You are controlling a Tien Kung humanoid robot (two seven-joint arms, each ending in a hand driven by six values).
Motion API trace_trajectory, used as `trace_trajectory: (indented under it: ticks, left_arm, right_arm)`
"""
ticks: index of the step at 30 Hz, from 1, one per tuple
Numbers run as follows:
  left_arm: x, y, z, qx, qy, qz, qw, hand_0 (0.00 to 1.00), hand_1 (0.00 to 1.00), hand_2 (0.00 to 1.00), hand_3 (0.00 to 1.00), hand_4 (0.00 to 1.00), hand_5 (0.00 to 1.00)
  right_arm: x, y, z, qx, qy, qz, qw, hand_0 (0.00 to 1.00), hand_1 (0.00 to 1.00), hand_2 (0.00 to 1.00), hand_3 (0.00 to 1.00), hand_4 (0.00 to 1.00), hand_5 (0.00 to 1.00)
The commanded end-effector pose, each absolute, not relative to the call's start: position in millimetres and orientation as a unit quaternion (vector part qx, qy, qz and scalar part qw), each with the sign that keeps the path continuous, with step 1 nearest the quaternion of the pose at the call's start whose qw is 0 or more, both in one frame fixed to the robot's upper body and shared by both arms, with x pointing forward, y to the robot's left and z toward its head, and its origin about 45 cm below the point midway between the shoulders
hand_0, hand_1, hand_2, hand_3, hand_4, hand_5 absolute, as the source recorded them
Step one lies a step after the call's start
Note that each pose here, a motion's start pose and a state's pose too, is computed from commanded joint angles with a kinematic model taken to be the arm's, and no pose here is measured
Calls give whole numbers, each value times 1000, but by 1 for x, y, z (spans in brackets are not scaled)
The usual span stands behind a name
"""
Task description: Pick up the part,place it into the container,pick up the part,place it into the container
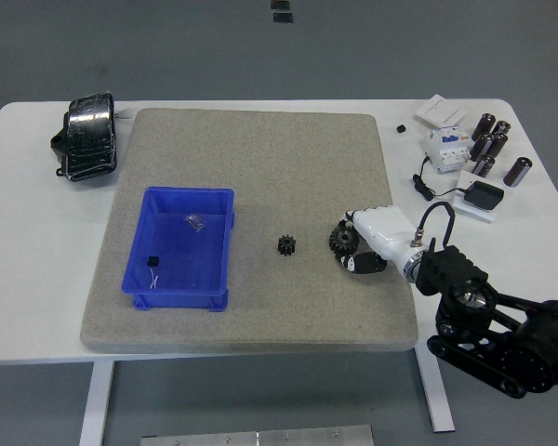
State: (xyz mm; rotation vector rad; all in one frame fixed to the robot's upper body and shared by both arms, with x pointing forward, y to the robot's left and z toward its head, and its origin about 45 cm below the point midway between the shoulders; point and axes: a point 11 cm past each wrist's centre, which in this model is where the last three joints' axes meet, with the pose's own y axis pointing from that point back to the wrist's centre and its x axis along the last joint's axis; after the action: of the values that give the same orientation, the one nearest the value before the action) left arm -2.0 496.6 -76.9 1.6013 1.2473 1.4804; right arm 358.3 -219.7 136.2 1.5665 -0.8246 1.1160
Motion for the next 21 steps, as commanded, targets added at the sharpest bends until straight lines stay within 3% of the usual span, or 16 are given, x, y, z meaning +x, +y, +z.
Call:
trace_trajectory:
  ticks: [8, 19, 21]
  left_arm:
    - [-2, 496, -77, 606, 473, 560, 309, 694, 677, 661, 606, 729, 288]
    - [-3, 497, -76, 609, 472, 558, 308, 694, 678, 661, 605, 728, 288]
    - [-3, 497, -76, 609, 472, 558, 308, 694, 679, 661, 605, 729, 288]
  right_arm:
    - [358, -201, 158, 656, -351, 483, 462, 366, 520, 461, 642, 559, 30]
    - [344, -85, 224, 699, -324, 555, 314, 370, 520, 459, 644, 573, 28]
    - [340, -66, 227, 704, -311, 564, 298, 394, 533, 503, 651, 579, 40]
